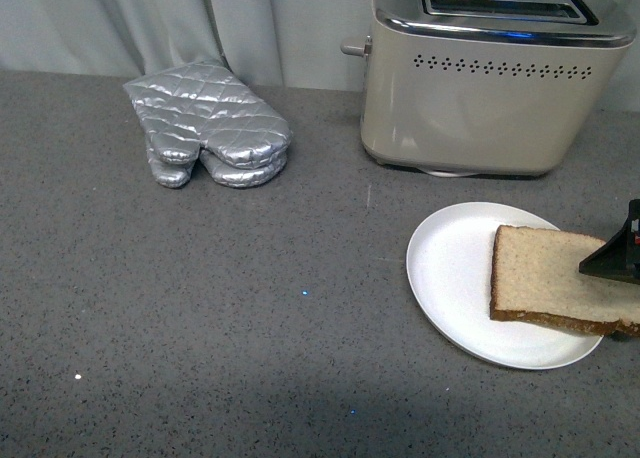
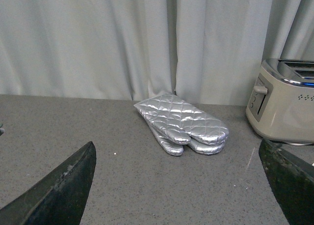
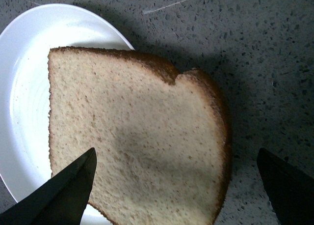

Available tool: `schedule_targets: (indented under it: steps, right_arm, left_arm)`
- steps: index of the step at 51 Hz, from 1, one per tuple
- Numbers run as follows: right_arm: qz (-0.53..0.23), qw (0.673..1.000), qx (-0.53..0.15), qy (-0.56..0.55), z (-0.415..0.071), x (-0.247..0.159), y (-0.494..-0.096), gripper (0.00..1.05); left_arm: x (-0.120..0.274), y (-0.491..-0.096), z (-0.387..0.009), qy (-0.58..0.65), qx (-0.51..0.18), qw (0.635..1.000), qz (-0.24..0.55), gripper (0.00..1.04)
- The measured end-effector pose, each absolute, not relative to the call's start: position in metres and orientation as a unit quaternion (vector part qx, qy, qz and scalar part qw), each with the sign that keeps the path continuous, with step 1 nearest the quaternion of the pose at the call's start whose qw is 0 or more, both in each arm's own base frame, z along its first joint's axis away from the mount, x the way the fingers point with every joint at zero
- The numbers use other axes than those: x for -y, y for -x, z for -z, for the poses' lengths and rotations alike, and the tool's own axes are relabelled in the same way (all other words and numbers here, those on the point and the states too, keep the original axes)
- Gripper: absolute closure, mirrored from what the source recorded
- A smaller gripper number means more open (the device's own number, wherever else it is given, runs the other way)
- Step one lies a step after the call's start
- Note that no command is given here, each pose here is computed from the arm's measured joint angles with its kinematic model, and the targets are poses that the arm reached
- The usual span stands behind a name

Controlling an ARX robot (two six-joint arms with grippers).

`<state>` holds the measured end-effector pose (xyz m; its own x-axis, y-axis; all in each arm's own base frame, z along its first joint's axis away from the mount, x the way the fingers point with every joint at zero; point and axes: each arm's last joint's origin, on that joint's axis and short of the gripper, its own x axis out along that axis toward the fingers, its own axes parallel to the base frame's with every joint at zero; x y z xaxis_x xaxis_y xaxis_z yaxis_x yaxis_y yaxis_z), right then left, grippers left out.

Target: Put bread into toaster

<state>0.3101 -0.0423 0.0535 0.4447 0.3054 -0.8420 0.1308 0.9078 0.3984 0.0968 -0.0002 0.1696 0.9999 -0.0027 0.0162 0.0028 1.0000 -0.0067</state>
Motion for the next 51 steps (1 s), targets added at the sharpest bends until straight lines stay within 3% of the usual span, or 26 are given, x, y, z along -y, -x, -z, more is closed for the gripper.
schedule_targets:
  steps: [22,37,51]
  right_arm:
    - [-0.042,0.811,-0.530,-0.246,-0.061,0.036,-0.310,1.00]
    - [-0.062,0.813,-0.475,-0.330,-0.118,0.021,-0.294,1.04]
    - [0.000,0.821,-0.329,-0.467,-0.208,-0.011,-0.271,1.04]
  left_arm:
    - [0.000,-0.097,-0.170,0.003,0.008,1.000,0.001,0.07]
    - [0.000,-0.097,-0.170,0.003,0.008,1.000,0.001,0.07]
    - [0.000,-0.097,-0.170,0.003,0.008,1.000,0.001,0.07]
